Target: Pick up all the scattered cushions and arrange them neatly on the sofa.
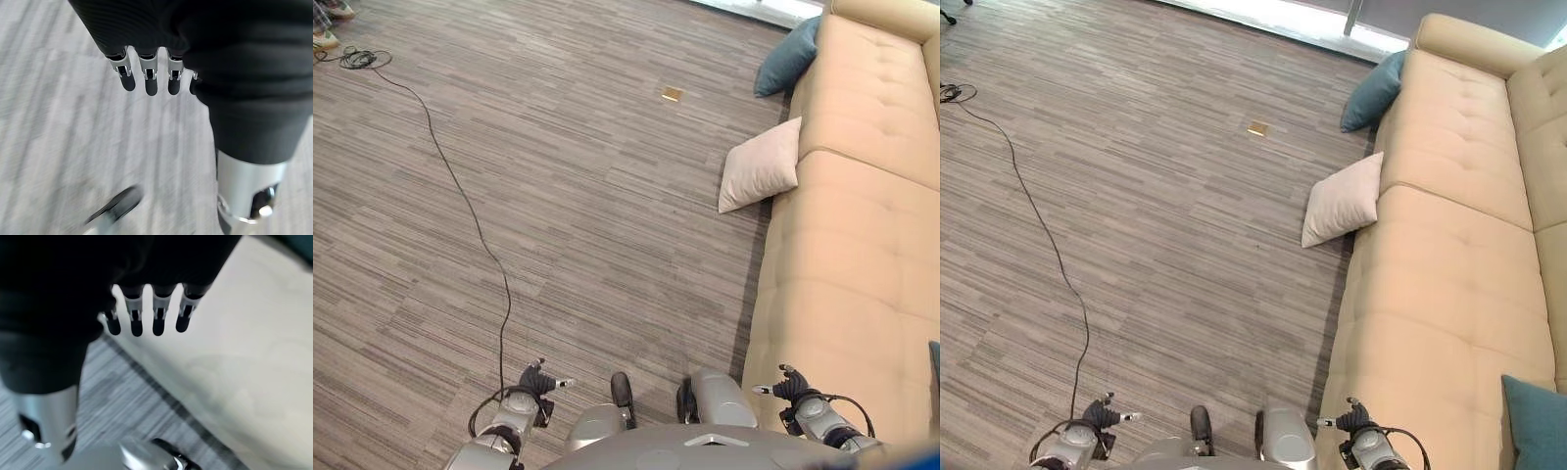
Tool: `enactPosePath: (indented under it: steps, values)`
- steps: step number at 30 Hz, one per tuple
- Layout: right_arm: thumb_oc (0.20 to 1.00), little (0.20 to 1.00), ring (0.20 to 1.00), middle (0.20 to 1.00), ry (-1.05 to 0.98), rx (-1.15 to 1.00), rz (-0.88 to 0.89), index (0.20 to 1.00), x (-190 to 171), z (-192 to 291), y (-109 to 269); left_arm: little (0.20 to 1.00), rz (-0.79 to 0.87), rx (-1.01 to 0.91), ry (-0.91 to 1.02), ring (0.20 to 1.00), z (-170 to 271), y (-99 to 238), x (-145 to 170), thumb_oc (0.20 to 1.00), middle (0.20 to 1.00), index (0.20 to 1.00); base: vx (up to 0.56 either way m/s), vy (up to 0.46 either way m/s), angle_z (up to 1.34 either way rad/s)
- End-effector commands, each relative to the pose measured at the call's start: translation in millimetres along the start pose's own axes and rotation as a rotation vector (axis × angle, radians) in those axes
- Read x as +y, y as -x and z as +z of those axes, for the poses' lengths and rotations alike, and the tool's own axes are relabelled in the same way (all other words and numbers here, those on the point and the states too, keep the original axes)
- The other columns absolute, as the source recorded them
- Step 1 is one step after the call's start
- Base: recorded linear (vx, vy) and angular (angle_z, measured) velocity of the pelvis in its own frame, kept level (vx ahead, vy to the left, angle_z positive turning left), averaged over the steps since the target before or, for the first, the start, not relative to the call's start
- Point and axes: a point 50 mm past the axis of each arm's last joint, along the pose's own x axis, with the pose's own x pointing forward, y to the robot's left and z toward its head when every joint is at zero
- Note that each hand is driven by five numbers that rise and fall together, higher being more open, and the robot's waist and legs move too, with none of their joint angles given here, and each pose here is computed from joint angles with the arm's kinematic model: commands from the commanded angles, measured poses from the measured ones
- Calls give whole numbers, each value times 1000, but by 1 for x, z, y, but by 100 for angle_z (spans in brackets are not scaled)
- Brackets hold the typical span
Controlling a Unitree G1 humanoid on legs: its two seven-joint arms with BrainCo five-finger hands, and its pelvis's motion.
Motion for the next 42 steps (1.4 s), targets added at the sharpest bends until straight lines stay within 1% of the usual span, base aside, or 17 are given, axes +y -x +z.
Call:
enactPosePath:
  steps: [1, 5, 8, 10, 17, 20, 23, 27, 31, 37, 39, 42]
  values:
    - [1000, 1000, 1000, 1000, 50, -7, -10, 1000, -2, -1, 0, 1000, 6, 76, -9, 1000, -30, 7, 2, 1000, 1000, 1000, 610, 33, -29]
    - [1000, 1000, 1000, 1000, 72, 16, -16, 1000, -5, -9, 0, 1000, -13, 80, -21, 1000, -29, 7, -3, 1000, 1000, 1000, 316, -55, 8]
    - [1000, 1000, 1000, 1000, 73, 73, -7, 1000, -3, -27, 4, 1000, -30, 84, -42, 1000, -32, 8, -9, 1000, 1000, 1000, 391, -117, 65]
    - [1000, 1000, 1000, 1000, 67, 90, -18, 1000, -7, -31, 5, 1000, -41, 54, -41, 1000, -25, 7, -11, 1000, 1000, 1000, 228, -154, 39]
    - [1000, 1000, 1000, 1000, 42, 100, -43, 1000, -15, -32, 4, 1000, -46, 27, -32, 1000, -16, 5, -13, 1000, 1000, 1000, 276, -7, -56]
    - [1000, 1000, 1000, 1000, 53, 90, -48, 1000, -18, -30, 3, 1000, -51, 29, -24, 1000, -16, 5, -14, 1000, 1000, 1000, 424, 165, -87]
    - [1000, 1000, 1000, 1000, 71, 78, -27, 1000, -12, -27, 3, 1000, -50, 60, -26, 1000, -25, 7, -15, 1000, 1000, 1000, 242, 162, -110]
    - [1000, 1000, 1000, 1000, 64, 1, -25, 1000, -11, -2, -2, 1000, -13, 48, -13, 1000, -19, 4, -2, 1000, 1000, 1000, 187, 159, -68]
    - [1000, 1000, 1000, 1000, 69, -19, -28, 1000, -12, 3, -2, 1000, -6, 63, 7, 1000, -23, 5, 0, 1000, 1000, 1000, 270, 75, -7]
    - [1000, 1000, 1000, 1000, 111, 14, -20, 1000, -11, -8, -1, 1000, -20, 45, -22, 1000, -16, 3, -1, 1000, 1000, 1000, 343, -14, 6]
    - [1000, 1000, 1000, 1000, 112, 65, -12, 1000, -10, -26, 3, 1000, -49, 53, -38, 1000, -21, 5, -10, 1000, 1000, 1000, 533, -121, 6]
    - [1000, 1000, 1000, 1000, 104, 86, -19, 1000, -12, -33, 5, 1000, -75, 63, -58, 1000, -26, 8, -18, 1000, 1000, 1000, 284, -106, 16]
